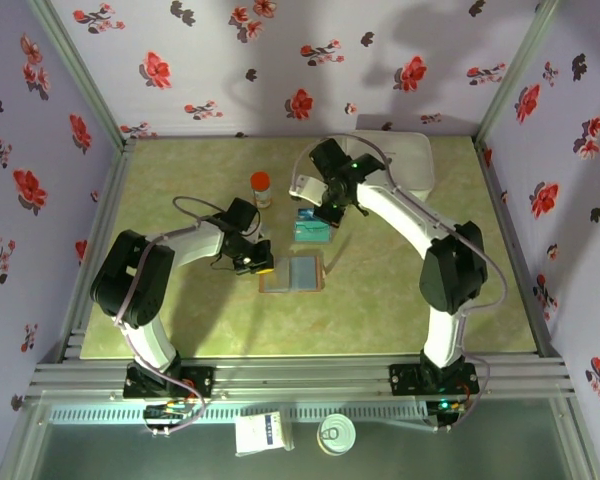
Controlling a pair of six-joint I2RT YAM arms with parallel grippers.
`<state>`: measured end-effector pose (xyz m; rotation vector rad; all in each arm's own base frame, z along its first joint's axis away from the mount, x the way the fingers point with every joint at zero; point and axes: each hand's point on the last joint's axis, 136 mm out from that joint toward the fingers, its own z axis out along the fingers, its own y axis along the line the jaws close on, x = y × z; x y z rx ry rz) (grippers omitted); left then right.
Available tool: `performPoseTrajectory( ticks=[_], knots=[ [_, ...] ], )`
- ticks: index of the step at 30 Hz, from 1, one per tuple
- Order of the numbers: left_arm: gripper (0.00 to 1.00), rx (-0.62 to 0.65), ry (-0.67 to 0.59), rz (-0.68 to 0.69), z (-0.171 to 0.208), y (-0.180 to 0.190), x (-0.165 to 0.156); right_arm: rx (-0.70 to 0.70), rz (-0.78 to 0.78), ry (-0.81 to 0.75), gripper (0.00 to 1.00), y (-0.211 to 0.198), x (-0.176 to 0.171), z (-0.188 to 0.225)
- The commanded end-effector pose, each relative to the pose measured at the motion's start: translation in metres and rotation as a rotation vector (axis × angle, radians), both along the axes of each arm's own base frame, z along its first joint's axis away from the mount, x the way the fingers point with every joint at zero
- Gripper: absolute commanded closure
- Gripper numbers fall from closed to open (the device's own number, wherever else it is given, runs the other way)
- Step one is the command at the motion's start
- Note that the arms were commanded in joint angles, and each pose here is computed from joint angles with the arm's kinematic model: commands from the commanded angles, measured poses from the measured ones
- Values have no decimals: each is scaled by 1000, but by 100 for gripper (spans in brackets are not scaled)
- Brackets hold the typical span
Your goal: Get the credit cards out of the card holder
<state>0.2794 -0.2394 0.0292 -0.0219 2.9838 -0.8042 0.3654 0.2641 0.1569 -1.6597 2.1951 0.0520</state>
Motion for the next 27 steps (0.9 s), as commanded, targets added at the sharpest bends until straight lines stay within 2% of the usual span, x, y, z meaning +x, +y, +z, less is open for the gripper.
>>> performPoseTrajectory(
  ticks=[1, 11, 18, 19, 22, 27],
  knots=[
    [94, -27, -17, 11, 17, 2, 1, -115, 159, -5, 100, -10, 10, -8],
    [92, -27, -21, 30, 21, 11, -6, -117, 235, 31, 100, 16, 45, -27],
    [91, -23, -16, 39, 19, 16, -7, -151, 241, 43, 100, 15, 54, -45],
    [91, -24, -16, 40, 20, 16, -7, -156, 240, 45, 98, 15, 54, -47],
    [91, -23, -17, 40, 20, 16, -5, -171, 219, 20, 81, 11, 60, -44],
    [91, -22, -17, 39, 19, 16, -5, -147, 161, -44, 78, 9, 70, -27]
  ],
)
